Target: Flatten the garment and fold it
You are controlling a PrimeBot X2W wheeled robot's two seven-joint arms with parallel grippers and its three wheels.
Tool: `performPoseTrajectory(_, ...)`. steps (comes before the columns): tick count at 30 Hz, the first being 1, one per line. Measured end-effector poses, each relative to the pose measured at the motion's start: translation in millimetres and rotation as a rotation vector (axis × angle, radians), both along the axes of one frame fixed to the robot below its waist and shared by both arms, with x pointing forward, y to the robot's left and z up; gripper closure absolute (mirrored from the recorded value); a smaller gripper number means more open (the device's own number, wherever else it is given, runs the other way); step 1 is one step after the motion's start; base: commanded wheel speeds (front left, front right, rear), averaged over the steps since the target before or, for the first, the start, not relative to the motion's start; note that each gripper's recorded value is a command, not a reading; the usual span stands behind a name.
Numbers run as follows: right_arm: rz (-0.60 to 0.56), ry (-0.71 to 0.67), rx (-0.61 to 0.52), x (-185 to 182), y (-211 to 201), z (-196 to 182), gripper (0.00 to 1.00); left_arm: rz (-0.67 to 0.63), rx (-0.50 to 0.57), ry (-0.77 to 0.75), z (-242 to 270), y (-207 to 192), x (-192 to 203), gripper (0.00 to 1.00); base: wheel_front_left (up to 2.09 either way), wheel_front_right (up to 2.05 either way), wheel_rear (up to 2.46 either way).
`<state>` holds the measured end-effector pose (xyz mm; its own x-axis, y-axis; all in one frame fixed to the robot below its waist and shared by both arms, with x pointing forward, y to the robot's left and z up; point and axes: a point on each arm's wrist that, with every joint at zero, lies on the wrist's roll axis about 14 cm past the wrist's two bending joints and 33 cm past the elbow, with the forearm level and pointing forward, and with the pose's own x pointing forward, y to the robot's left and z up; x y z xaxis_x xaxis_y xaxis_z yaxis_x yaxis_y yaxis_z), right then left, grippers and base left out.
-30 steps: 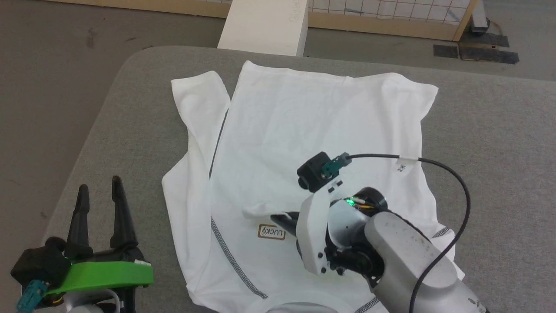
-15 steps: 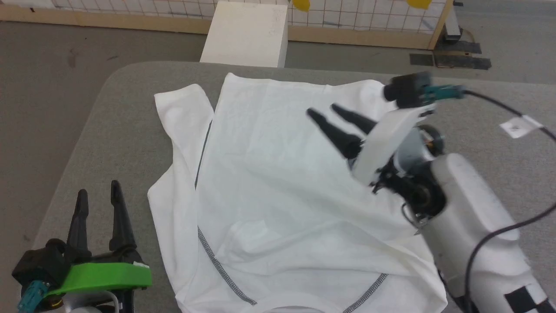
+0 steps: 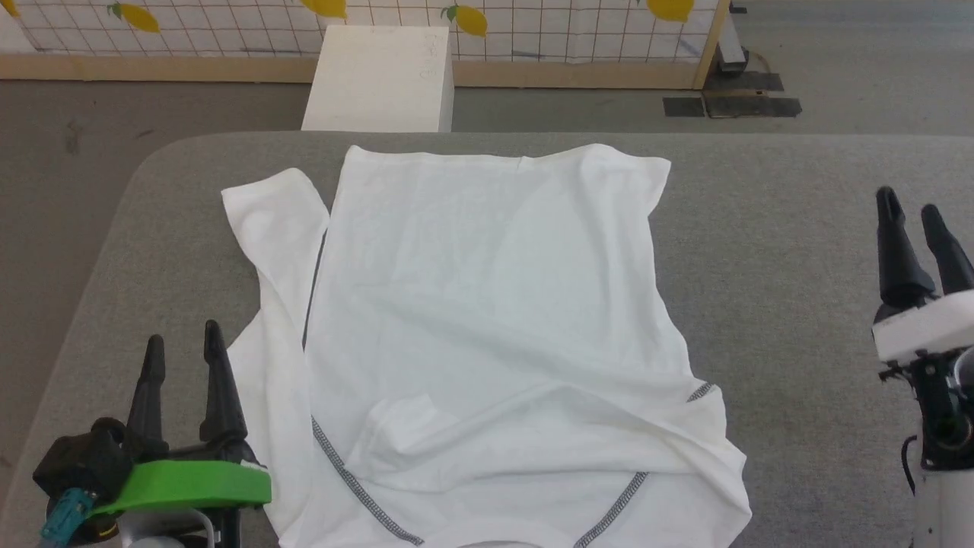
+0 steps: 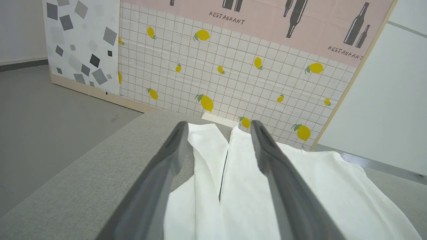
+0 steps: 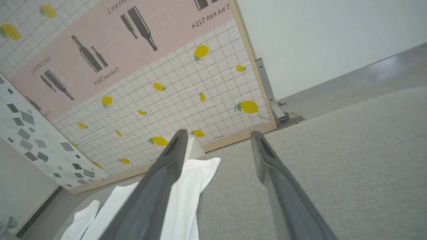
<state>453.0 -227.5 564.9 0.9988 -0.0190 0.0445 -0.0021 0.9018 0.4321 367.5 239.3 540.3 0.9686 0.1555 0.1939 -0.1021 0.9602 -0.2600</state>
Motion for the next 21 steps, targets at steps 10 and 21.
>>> performPoseTrajectory(10, -0.119, 0.024, -0.004, -10.4, -34.7, -14.6, 0.0, -0.105, 0.003, 0.115, -8.7, -11.0, 64.4, 0.0, 0.0, 0.0, 0.0)
performPoseTrajectory(21, -0.118, 0.083, -0.037, 19.7, -37.0, -40.9, 0.0, -0.073, 0.022, 0.483, -19.2, 44.0, 179.9, 0.0, 0.0, 0.0, 0.0)
